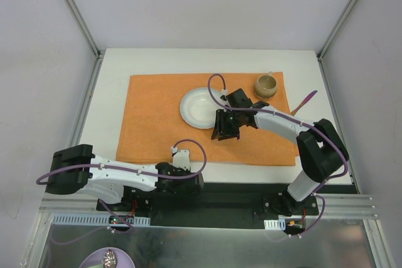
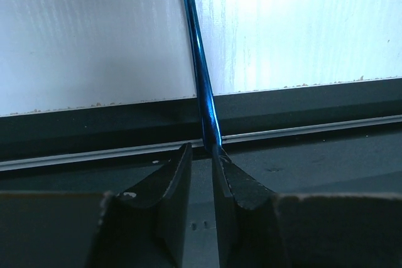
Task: Set the dinner table for one person
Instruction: Pick up the fork at the center of the board.
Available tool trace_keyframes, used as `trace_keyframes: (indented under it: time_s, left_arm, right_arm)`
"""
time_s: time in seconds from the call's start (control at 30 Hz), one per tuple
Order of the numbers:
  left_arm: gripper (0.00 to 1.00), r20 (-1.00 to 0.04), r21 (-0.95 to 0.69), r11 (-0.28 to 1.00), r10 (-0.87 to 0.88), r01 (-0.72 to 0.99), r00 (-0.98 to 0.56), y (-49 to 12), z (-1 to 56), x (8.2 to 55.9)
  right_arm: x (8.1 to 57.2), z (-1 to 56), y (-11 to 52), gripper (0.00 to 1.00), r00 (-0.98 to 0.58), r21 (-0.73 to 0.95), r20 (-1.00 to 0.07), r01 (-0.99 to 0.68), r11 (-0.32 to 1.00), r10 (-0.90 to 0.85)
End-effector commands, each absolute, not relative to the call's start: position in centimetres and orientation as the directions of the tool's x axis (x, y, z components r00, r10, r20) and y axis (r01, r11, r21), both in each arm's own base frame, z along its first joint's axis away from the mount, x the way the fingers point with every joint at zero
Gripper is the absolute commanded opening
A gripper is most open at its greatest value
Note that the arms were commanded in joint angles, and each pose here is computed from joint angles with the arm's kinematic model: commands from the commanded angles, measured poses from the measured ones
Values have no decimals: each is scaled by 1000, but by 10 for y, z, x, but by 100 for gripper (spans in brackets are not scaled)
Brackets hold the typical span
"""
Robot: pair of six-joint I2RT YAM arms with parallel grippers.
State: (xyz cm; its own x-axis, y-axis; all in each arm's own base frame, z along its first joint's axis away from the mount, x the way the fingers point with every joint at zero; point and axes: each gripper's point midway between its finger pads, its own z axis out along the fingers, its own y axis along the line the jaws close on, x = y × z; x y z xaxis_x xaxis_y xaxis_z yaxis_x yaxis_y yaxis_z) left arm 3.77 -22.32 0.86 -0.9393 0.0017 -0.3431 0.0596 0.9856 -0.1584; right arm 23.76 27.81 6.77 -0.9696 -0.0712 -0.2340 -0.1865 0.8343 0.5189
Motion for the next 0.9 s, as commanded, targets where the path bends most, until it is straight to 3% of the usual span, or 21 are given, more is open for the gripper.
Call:
trace_keyframes:
  time_s: [0.0,0.43,0.57,0.6,0.7,0.87]
  left_arm:
    - [21,-172,61,993,110,101,-979,-165,0,-5]
    - [24,-295,-57,993,86,108,-952,-188,49,5]
    - [34,-335,-70,993,66,95,-940,-190,55,12]
    - [44,-341,-65,994,59,86,-938,-191,54,14]
    - [57,-344,-41,996,55,73,-937,-190,51,15]
    - [64,-371,-18,999,37,47,-928,-194,48,23]
  right_arm:
    - [240,84,282,40,-960,533,-275,-203,821,-58]
    - [240,82,284,40,-960,533,-272,-205,821,-64]
    - [240,81,285,40,-960,533,-271,-208,820,-67]
    - [240,81,285,40,-961,534,-268,-206,820,-67]
    - [240,81,285,40,-961,534,-269,-207,820,-68]
    - [239,82,285,41,-961,532,-267,-210,820,-73]
